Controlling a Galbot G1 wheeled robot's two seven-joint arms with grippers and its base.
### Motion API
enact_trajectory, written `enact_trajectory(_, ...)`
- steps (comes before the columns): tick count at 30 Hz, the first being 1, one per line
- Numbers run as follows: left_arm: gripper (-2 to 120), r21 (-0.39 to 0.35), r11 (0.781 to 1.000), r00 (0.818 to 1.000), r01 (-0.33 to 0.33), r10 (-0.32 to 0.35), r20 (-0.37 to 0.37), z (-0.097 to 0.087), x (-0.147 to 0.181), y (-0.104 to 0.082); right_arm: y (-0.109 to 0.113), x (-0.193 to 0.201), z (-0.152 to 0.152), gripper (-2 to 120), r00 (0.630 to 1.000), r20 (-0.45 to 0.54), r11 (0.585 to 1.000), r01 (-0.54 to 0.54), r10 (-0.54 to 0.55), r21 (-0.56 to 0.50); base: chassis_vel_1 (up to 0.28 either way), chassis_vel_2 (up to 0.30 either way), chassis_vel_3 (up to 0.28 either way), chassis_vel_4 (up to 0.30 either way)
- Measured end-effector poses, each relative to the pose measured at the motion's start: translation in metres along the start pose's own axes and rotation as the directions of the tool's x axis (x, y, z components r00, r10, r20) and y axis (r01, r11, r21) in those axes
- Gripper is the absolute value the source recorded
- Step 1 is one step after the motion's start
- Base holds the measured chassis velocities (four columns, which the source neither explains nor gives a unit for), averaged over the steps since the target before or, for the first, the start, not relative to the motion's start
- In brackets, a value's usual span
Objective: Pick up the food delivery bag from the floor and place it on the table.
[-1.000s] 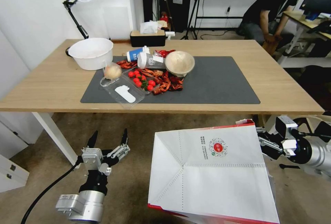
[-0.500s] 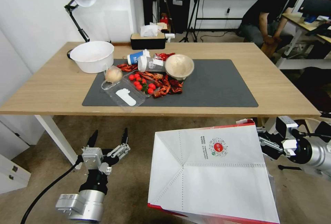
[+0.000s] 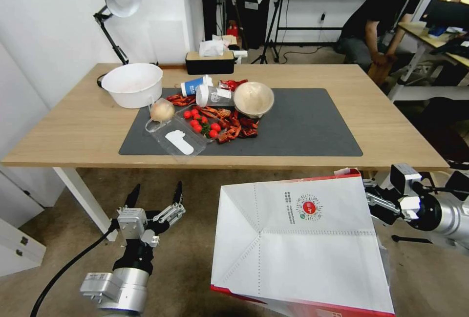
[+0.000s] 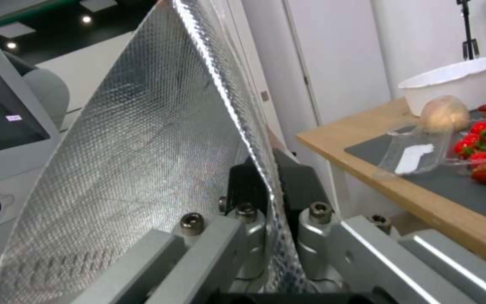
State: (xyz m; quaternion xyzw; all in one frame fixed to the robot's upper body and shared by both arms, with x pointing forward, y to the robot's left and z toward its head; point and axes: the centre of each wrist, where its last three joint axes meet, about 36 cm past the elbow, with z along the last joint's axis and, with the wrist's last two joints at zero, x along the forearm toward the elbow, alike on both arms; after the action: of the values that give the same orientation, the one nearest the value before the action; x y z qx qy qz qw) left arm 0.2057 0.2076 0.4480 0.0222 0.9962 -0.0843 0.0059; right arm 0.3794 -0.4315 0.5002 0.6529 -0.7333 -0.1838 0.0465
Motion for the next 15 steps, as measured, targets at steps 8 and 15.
enact_trajectory(8,100,0.0,1.0,1.0,-0.002,0.002,0.001,-0.0017,0.0008,-0.0003,0.0008,-0.0005,-0.0005,0,1.0,-0.005,1.0,0.001,-0.001,-0.001,0.0,0.0,0.0,0.0)
enact_trajectory(15,100,-0.001,1.0,1.0,-0.004,0.004,0.0,-0.0019,0.0005,-0.0003,0.0005,0.0001,-0.0012,0,1.0,-0.004,1.0,0.0,0.0,0.001,0.0,0.0,0.0,0.0)
